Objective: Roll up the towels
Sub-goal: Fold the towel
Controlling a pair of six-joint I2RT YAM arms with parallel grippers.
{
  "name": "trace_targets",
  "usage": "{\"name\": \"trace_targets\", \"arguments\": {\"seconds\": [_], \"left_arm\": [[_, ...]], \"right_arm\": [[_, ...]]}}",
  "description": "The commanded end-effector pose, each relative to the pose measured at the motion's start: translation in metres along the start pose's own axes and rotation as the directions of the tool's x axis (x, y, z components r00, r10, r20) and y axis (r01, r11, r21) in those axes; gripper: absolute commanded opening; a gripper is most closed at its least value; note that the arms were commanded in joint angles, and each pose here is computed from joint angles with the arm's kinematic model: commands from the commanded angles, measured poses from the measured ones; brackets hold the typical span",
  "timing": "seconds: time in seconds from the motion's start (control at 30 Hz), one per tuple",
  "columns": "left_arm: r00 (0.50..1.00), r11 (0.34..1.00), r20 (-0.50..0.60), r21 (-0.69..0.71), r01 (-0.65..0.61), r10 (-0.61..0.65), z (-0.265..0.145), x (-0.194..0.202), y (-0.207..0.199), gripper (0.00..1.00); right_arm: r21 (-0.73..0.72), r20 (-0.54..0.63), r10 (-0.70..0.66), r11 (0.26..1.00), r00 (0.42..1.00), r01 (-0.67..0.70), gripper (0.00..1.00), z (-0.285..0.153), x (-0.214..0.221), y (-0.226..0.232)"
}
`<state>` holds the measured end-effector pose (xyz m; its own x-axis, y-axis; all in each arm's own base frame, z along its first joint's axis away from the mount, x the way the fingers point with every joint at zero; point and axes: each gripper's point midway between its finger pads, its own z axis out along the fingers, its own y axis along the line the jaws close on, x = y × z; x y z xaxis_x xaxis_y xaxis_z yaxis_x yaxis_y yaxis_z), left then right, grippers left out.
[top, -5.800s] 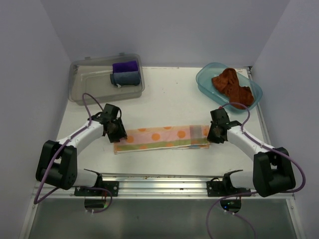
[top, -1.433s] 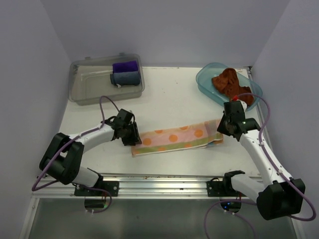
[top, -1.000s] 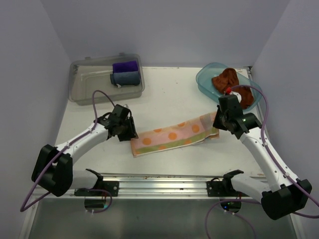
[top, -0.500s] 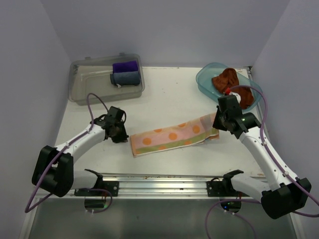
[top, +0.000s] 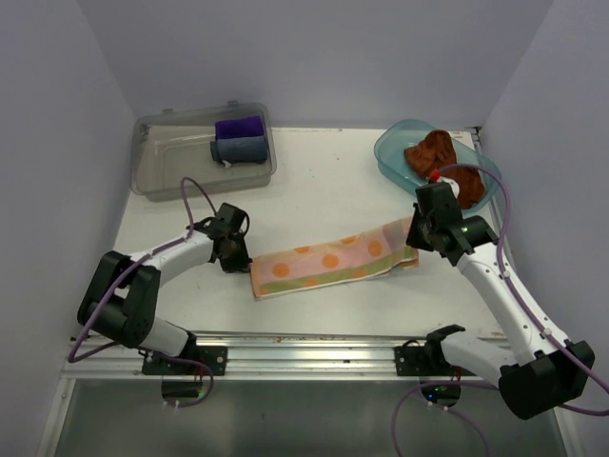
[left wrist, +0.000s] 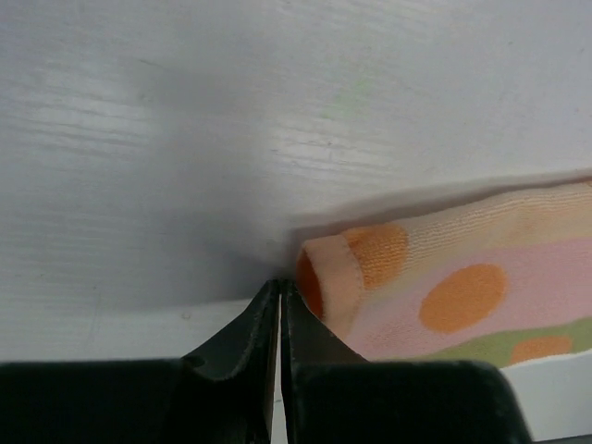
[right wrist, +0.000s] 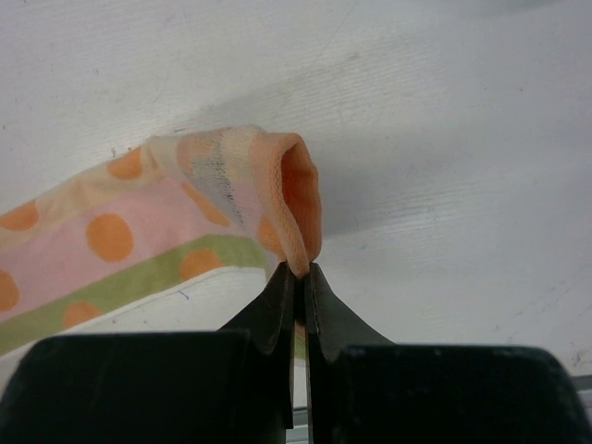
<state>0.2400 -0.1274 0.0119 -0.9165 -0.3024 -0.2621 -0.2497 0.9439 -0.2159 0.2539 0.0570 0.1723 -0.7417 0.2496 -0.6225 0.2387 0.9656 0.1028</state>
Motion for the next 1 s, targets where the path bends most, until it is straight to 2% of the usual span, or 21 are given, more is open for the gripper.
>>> {"name": "trace_targets", "arguments": {"seconds": [0.0,0.13,0.3,0.47,0.63,0.83,0.97], "left_arm": [[0.999,0.997,0.026,0.072,-0.034,0.033,0.007,-0.002,-0.027,0.08],[0.997,0.992,0.027,0.106,-0.072,0.07,0.01,-0.001,-0.051,0.08],[0.992,0.985,0.005,0.12,-0.126,0.126,0.018,0.005,-0.077,0.07],[0.991,0.986,0.022,0.096,-0.135,0.133,0.014,0.001,-0.073,0.08],[0.99,0.986,0.014,0.099,-0.138,0.137,0.016,0.003,-0.073,0.08],[0.99,0.983,-0.003,0.12,-0.142,0.144,0.018,0.008,-0.073,0.08],[0.992,0.982,-0.017,0.14,-0.125,0.129,0.018,0.01,-0.07,0.08]], "right_arm": [[-0.012,0.035,-0.01,1.0,0.999,0.01,0.0,-0.013,-0.009,0.001],[-0.031,0.031,-0.005,0.999,1.0,0.006,0.0,-0.017,-0.01,0.011],[-0.106,0.039,-0.025,0.994,0.999,0.03,0.0,-0.026,-0.008,0.046],[-0.154,0.055,-0.093,0.983,0.994,0.1,0.0,-0.032,0.0,0.09],[-0.256,0.06,-0.191,0.946,0.98,0.2,0.0,-0.04,0.02,0.159],[-0.313,0.019,-0.318,0.899,0.948,0.307,0.0,-0.021,0.057,0.227],[-0.328,-0.012,-0.371,0.879,0.929,0.347,0.0,-0.006,0.078,0.254]]}}
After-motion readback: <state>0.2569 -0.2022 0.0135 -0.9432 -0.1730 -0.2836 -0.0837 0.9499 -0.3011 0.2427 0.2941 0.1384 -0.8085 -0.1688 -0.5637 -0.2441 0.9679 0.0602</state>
